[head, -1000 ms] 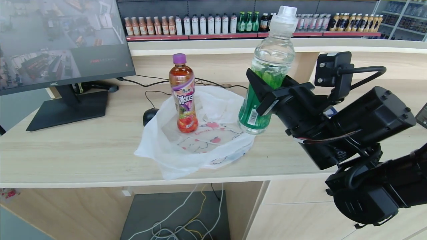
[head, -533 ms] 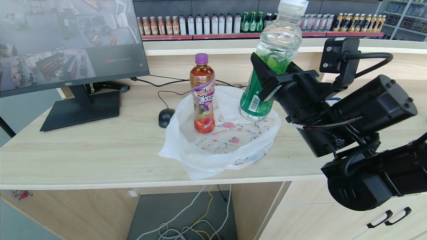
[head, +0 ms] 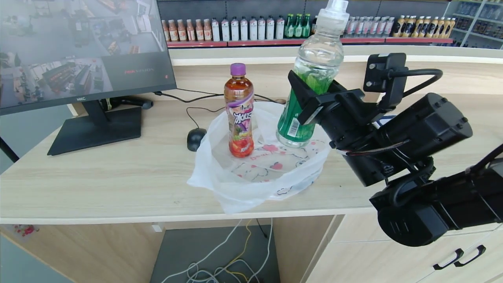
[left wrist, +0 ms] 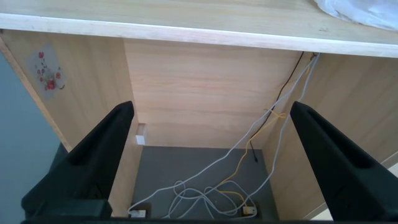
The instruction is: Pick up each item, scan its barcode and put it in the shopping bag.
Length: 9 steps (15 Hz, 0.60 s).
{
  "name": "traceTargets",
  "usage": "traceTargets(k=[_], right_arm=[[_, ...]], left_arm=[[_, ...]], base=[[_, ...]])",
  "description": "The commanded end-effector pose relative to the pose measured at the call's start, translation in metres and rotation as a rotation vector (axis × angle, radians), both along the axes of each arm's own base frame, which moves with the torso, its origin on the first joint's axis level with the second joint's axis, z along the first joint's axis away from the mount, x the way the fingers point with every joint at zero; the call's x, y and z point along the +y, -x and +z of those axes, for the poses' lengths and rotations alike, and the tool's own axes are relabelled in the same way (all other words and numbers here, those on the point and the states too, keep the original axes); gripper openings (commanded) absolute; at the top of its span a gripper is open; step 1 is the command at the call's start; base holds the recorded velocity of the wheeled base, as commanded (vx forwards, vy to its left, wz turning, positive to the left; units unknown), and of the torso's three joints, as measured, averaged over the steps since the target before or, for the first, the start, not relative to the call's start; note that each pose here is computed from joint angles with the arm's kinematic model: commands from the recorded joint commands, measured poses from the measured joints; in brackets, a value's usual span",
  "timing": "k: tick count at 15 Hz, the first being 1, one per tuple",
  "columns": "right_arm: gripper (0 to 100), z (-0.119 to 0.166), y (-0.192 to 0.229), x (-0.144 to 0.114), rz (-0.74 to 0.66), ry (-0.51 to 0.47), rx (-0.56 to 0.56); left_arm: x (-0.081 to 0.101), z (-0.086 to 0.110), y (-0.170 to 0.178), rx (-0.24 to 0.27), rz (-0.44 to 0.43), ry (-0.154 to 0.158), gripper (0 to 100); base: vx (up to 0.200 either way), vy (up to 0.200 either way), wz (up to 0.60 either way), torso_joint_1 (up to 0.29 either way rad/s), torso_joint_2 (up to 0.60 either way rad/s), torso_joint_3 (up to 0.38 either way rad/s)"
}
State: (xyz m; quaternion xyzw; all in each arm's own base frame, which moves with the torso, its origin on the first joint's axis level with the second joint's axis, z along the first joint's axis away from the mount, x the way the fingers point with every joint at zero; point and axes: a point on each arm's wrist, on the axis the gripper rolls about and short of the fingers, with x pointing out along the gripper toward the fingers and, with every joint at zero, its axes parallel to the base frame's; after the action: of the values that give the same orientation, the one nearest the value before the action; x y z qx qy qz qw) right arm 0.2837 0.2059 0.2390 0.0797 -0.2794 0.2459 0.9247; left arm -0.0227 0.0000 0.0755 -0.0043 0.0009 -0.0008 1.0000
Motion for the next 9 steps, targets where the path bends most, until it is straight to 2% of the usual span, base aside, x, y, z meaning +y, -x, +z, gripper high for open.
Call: traceTargets(k=[1, 9], right_arm=[[0, -0.007, -0.009, 0.001, -0.014, 0.028, 0.041], [0, -0.026, -0.04, 0.019, -0.021, 0.077, 0.113]], left_arm=[[0.0, 0.0, 0.0, 0.0, 0.0, 0.001, 100], [0.0, 0.0, 0.0, 0.0, 0.0, 0.001, 100]], base=[[0.0, 0.0, 0.0, 0.0, 0.0, 0.0], [0.0, 0.0, 0.0, 0.0, 0.0, 0.0]])
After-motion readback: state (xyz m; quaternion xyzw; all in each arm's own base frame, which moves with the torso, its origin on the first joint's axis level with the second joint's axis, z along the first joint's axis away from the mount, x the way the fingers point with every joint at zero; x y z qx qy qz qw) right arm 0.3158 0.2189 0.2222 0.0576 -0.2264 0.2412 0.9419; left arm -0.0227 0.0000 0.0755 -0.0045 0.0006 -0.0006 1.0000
